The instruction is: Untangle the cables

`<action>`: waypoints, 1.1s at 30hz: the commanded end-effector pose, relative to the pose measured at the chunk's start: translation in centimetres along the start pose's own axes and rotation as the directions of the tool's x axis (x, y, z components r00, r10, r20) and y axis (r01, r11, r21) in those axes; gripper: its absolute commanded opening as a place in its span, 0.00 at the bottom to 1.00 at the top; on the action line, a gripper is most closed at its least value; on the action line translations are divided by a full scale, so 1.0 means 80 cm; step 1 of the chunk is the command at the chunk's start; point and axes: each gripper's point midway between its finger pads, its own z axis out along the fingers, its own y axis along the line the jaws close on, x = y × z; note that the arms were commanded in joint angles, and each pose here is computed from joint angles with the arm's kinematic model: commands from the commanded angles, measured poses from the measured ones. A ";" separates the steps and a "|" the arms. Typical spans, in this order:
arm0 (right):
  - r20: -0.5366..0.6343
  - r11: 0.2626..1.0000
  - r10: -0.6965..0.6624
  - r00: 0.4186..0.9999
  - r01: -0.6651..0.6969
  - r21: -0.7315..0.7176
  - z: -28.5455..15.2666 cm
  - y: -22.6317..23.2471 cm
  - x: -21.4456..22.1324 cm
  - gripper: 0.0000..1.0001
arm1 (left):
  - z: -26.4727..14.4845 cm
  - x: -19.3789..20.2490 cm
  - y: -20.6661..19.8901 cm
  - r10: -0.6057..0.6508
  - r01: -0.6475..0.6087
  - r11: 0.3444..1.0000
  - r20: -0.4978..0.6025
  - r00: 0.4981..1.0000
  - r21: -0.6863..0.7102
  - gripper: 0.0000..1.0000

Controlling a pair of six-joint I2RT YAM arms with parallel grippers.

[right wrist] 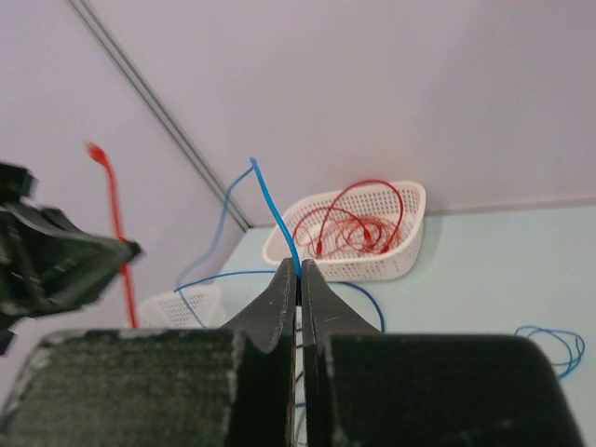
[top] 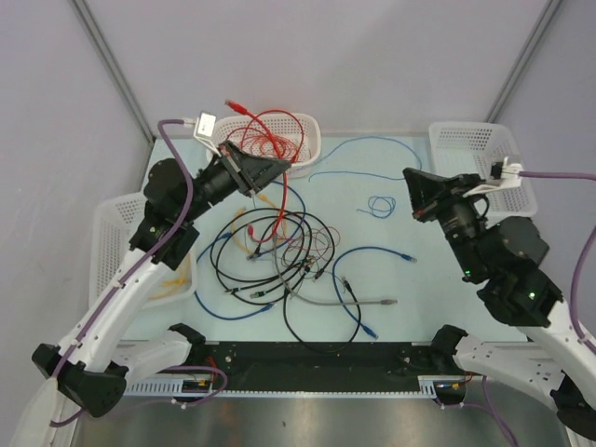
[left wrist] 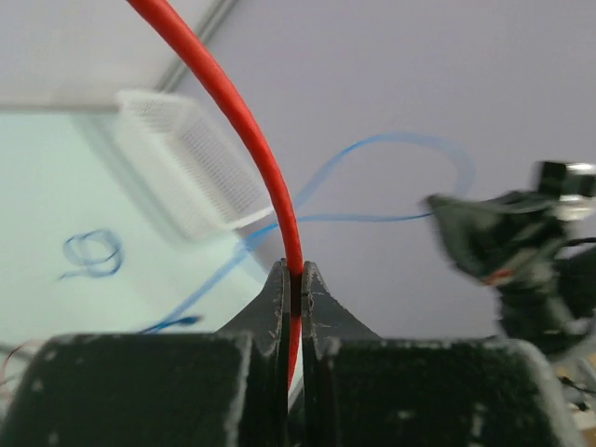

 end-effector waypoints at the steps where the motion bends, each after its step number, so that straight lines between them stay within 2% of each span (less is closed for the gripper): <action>1: 0.044 1.000 0.010 0.999 -0.010 0.003 -0.012 0.006 -0.045 0.00 | -0.016 0.055 0.087 -0.005 -0.016 0.973 -0.090 0.996 -0.231 0.00; 3: 0.059 1.000 0.017 0.998 -0.016 -0.018 -0.013 0.013 -0.057 0.00 | -0.020 0.077 0.105 -0.034 0.003 0.968 -0.121 0.992 -0.251 0.00; 6: 0.054 1.000 0.011 0.998 -0.011 -0.012 -0.013 0.015 -0.064 0.00 | -0.021 0.084 0.105 -0.041 0.009 0.972 -0.131 0.991 -0.233 0.00; 8: 0.038 1.000 0.011 0.999 -0.011 0.007 -0.012 0.011 -0.058 0.00 | -0.020 0.078 0.097 -0.024 -0.004 0.977 -0.125 0.992 -0.213 0.00; 11: 0.009 0.999 0.010 1.000 -0.011 0.049 -0.015 -0.001 -0.047 0.00 | -0.018 0.045 0.056 0.053 -0.063 0.990 -0.079 0.995 -0.130 0.00; 14: -0.028 0.996 -0.020 0.999 0.022 0.091 -0.017 -0.013 -0.034 0.00 | -0.018 -0.003 -0.012 0.131 -0.131 0.991 -0.006 0.991 0.005 0.00; 15: -0.034 0.994 -0.024 0.999 0.027 0.109 -0.018 -0.018 -0.032 0.00 | -0.020 -0.030 -0.050 0.163 -0.167 0.983 0.054 0.985 0.076 0.00; 17: -0.048 0.992 -0.028 0.998 0.034 0.123 -0.019 -0.022 -0.026 0.00 | -0.026 -0.062 -0.104 0.165 -0.189 0.962 0.134 0.977 0.197 0.00; 19: -0.063 0.991 -0.031 0.998 0.039 0.132 -0.020 -0.026 -0.019 0.00 | -0.041 -0.091 -0.168 0.153 -0.217 0.914 0.205 0.967 0.342 0.00; 21: -0.065 0.990 -0.033 0.997 0.042 0.136 -0.022 -0.029 -0.016 0.00 | -0.051 -0.112 -0.201 0.151 -0.244 0.888 0.254 0.955 0.389 0.00; 23: -0.072 0.989 -0.041 0.997 0.051 0.138 -0.023 -0.030 -0.014 0.00 | -0.045 -0.128 -0.198 0.163 -0.251 0.910 0.273 0.948 0.330 0.00; 26: -0.093 0.990 -0.046 0.995 0.058 0.125 -0.023 -0.029 -0.008 0.00 | -0.014 -0.132 -0.140 0.223 -0.260 0.957 0.247 0.943 0.129 0.00; 28: -0.110 0.990 -0.049 0.993 0.063 0.128 -0.024 -0.030 -0.003 0.00 | 0.004 -0.132 -0.089 0.267 -0.270 0.963 0.231 0.936 -0.021 0.00; 30: -0.138 0.988 -0.060 0.989 0.079 0.136 -0.023 -0.033 0.007 0.00 | 0.028 -0.124 -0.028 0.294 -0.268 0.950 0.177 0.939 -0.158 0.00; 33: -0.161 0.984 -0.080 0.984 0.103 0.145 -0.022 -0.038 0.017 0.00 | 0.056 -0.125 0.049 0.333 -0.276 0.898 0.119 0.935 -0.342 0.00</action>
